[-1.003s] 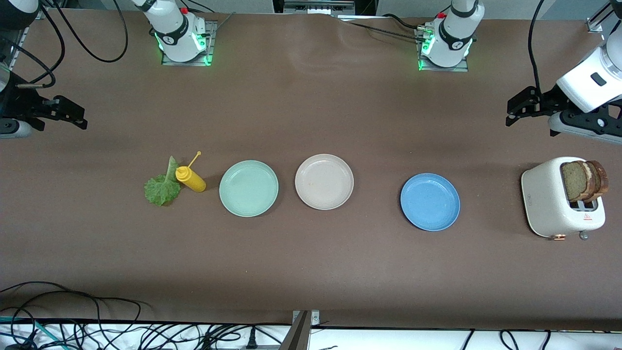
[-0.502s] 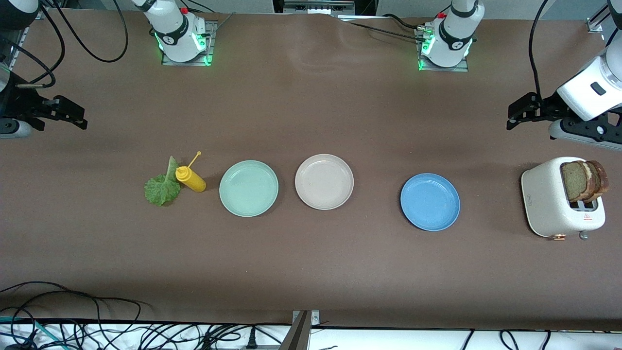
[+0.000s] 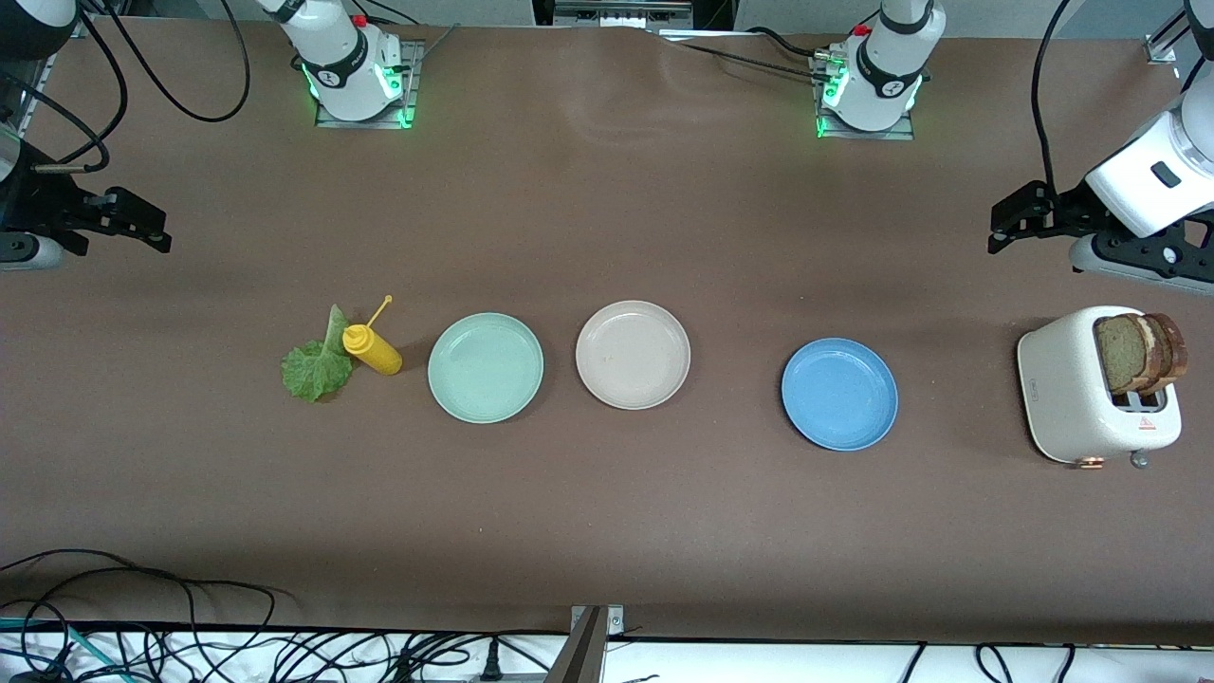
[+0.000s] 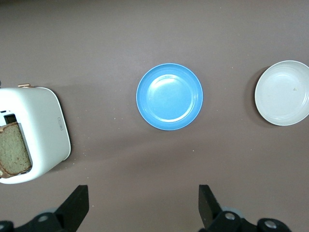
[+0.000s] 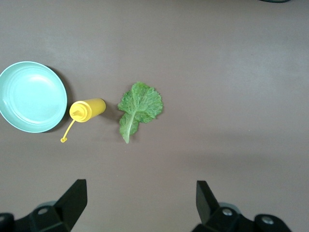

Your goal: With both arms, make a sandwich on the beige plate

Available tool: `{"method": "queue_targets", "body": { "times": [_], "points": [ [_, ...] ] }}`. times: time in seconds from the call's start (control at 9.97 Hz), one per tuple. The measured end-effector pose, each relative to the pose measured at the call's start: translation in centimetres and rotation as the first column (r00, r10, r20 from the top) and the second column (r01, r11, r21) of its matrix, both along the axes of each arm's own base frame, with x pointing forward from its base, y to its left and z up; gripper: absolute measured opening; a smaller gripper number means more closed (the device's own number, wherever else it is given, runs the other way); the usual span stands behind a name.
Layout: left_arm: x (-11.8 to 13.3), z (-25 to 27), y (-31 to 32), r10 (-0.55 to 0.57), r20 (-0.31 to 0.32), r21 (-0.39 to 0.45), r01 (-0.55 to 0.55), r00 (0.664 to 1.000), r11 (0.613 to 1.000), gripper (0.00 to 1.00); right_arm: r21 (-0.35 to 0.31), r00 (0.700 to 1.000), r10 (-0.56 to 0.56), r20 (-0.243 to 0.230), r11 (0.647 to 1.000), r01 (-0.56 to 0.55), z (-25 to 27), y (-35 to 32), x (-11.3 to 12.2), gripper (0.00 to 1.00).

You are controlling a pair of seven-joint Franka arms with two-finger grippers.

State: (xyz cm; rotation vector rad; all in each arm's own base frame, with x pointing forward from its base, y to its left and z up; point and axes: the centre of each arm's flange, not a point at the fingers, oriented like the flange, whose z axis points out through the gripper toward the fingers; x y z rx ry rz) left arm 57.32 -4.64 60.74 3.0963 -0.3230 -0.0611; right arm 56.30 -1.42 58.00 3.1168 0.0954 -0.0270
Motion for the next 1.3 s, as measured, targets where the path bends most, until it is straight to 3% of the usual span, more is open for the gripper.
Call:
{"method": "queue_targets", "body": {
  "times": [0.9, 1.1, 1.3],
  "points": [
    [0.0, -0.1, 0.0, 0.0, -0.002, 0.0, 0.0, 1.0, 1.0, 1.0, 0.001, 1.0, -0.002, -0.017, 1.0, 0.002, -0.9, -0.1, 0.4, 1.0],
    [0.6, -1.4, 0.0, 0.0, -0.025, 0.0, 0.0, 1.0, 1.0, 1.0, 0.002, 0.999, -0.001, -0.043, 1.0, 0.001, -2.3, -0.1, 0.8, 1.0],
    [1.4, -2.9, 0.0, 0.001, -0.046, 0.001, -0.001, 0.999, 1.0, 1.0, 0.004, 0.994, -0.004, -0.108, 1.0, 0.005, -4.8, -0.2, 1.3, 1.0]
  ]
}}
